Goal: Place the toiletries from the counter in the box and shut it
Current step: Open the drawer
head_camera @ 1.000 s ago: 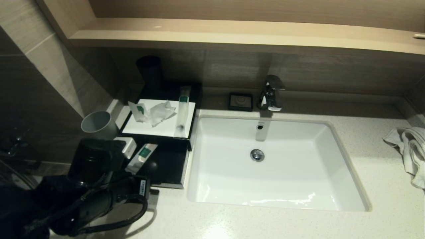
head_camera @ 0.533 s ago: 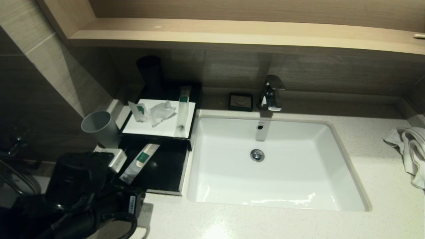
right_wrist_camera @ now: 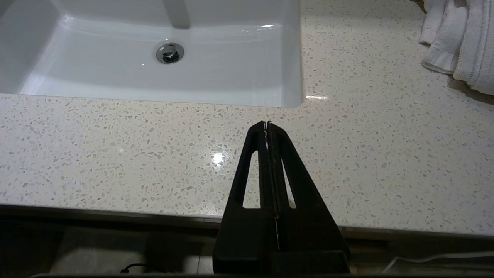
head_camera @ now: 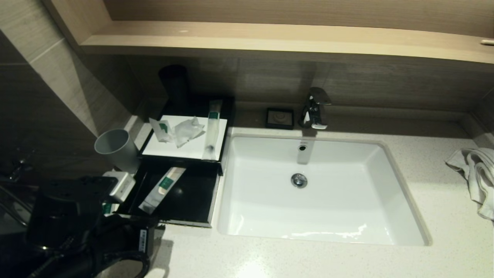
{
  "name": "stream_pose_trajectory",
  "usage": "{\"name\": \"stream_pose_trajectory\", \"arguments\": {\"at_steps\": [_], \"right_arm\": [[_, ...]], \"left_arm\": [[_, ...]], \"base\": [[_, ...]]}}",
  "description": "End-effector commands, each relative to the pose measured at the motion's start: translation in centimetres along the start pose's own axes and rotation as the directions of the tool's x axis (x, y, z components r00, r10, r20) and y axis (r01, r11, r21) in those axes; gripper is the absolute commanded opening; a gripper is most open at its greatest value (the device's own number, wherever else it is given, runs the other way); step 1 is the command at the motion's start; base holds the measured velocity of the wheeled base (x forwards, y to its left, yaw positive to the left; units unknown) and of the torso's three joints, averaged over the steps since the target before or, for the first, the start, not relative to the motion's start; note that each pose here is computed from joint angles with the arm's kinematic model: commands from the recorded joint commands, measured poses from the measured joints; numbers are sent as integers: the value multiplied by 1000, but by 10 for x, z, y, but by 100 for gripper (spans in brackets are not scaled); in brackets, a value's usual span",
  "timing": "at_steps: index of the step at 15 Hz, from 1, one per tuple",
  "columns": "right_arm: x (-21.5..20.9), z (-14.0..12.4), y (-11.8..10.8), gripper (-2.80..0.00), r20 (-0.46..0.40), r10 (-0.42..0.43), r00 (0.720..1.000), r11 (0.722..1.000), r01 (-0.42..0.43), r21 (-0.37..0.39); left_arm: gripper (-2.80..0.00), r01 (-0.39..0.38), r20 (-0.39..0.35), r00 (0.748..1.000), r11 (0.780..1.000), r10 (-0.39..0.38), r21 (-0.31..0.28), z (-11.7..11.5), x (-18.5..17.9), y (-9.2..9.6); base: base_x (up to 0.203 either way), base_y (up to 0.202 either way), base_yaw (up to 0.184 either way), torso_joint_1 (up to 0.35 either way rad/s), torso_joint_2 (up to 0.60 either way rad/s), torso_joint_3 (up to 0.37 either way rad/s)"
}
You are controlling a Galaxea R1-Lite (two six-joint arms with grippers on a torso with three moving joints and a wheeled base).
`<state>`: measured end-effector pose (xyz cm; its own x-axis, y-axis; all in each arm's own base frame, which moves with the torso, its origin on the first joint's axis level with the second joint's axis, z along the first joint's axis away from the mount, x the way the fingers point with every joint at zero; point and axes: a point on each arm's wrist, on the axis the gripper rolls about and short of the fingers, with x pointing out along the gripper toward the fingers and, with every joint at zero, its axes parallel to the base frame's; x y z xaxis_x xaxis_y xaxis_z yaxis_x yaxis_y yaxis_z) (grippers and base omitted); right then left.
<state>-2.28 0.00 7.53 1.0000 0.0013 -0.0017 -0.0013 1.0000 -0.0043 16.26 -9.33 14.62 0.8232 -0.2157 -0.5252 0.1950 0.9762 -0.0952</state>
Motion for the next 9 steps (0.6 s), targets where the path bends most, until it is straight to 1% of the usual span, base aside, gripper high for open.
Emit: {"name": "stream_pose_trajectory", "arguments": {"at_steps": [1,3,6,7,9], "right_arm": [[0,0,0,-280,0,0,1000,1000,0,0],[0,0,0,-280,0,2,1000,1000,-2,0],[0,0,0,-280,0,2,1000,1000,-2,0],[0,0,0,-280,0,2,1000,1000,-2,0],[0,0,0,-280,0,2,1000,1000,-2,0]], "left_arm": [[-280,-4,3,1000,1000,4,-3,9,6,-4],[-280,-6,-3,1000,1000,6,-2,19,12,-8],[-280,-18,-41,999,1000,18,6,28,25,-13],[-280,-19,-43,999,1000,19,1,30,28,-14],[-280,-15,-21,1000,1000,15,-12,39,29,-17]], "base": [[0,0,0,0,0,0],[0,0,0,0,0,0],[0,0,0,0,0,0],[0,0,0,0,0,0],[0,0,0,0,0,0]]}}
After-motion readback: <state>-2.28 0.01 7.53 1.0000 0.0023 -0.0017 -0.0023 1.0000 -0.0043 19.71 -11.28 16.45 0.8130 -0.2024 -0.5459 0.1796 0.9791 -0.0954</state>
